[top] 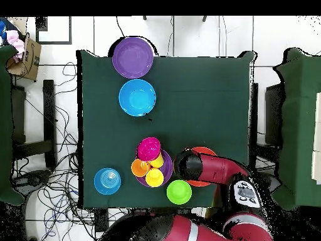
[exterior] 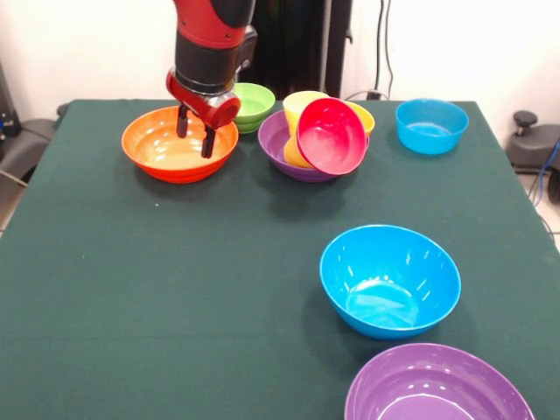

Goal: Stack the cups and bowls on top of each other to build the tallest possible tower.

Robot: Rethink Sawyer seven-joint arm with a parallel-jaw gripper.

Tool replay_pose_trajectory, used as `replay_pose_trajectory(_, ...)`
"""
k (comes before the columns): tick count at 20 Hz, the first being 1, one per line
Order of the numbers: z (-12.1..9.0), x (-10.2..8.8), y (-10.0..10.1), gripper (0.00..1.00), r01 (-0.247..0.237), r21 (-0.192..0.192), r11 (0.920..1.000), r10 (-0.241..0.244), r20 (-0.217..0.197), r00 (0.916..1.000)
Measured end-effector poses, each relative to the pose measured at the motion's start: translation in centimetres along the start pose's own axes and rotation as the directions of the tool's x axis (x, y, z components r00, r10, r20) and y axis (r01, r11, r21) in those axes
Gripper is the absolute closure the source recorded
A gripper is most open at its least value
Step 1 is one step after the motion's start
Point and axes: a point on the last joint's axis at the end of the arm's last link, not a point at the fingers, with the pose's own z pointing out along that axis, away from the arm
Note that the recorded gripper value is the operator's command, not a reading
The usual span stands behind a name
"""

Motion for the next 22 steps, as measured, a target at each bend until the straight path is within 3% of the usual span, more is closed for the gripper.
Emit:
replay_pose_trajectory(14,0.5,0.65,0.26,0.0,0.006,0.005,1.0,-0.006,-0.012,0.9999)
replay_pose_trajectory(22,0.34,0.8,0.99,0.0,0.017,-0.006,0.9998,-0.017,0.004,0.9998)
